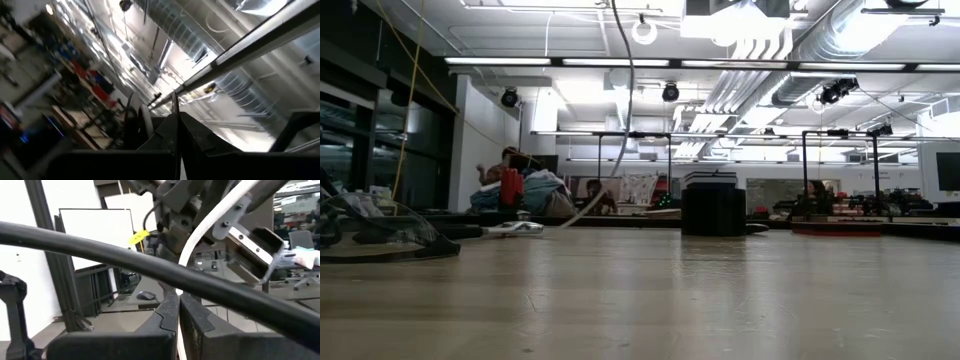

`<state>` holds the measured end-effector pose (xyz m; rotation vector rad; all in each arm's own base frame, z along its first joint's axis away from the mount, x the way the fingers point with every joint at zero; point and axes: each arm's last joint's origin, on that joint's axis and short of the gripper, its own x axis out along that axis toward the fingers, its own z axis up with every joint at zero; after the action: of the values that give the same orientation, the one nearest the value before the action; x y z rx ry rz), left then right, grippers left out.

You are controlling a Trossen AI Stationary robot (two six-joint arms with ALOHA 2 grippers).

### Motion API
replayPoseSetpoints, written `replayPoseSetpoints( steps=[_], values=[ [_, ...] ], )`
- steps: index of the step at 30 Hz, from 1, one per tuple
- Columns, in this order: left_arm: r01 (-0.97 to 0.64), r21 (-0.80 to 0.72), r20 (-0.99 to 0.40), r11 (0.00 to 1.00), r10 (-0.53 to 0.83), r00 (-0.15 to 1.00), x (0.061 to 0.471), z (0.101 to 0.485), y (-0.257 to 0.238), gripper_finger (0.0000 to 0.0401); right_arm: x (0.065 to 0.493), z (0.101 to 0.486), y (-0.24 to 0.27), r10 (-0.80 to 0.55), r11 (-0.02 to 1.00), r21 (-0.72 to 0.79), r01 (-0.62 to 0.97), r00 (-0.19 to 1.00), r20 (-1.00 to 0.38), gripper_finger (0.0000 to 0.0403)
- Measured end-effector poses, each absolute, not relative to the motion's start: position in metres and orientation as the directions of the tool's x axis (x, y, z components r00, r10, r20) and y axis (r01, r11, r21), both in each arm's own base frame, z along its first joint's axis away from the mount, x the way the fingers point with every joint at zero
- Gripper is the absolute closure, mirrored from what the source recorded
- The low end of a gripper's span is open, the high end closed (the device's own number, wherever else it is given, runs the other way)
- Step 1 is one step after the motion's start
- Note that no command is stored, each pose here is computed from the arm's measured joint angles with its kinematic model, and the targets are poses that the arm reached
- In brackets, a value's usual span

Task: Coil cords
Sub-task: Coil the white wire onto the black spool

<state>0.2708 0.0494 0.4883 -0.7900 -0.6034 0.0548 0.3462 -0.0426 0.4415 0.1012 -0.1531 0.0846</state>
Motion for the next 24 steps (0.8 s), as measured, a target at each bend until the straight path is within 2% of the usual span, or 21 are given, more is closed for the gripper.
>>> replayPoseSetpoints(
  steps=[10, 24],
  values=[
    [0.371, -0.812, 0.497, 0.45, 0.201, 0.844, 0.271, 0.489, 0.05, 0.0401, 0.347, 0.446, -0.04, 0.087, 0.993, 0.053, -0.101, 0.972, 0.217, 0.0403],
    [0.442, -0.851, 0.489, 0.283, 0.119, 0.864, 0.289, 0.479, 0.041, 0.0401, 0.354, 0.447, -0.042, 0.082, 0.995, 0.038, -0.097, 0.955, 0.286, 0.0403]
  ],
)
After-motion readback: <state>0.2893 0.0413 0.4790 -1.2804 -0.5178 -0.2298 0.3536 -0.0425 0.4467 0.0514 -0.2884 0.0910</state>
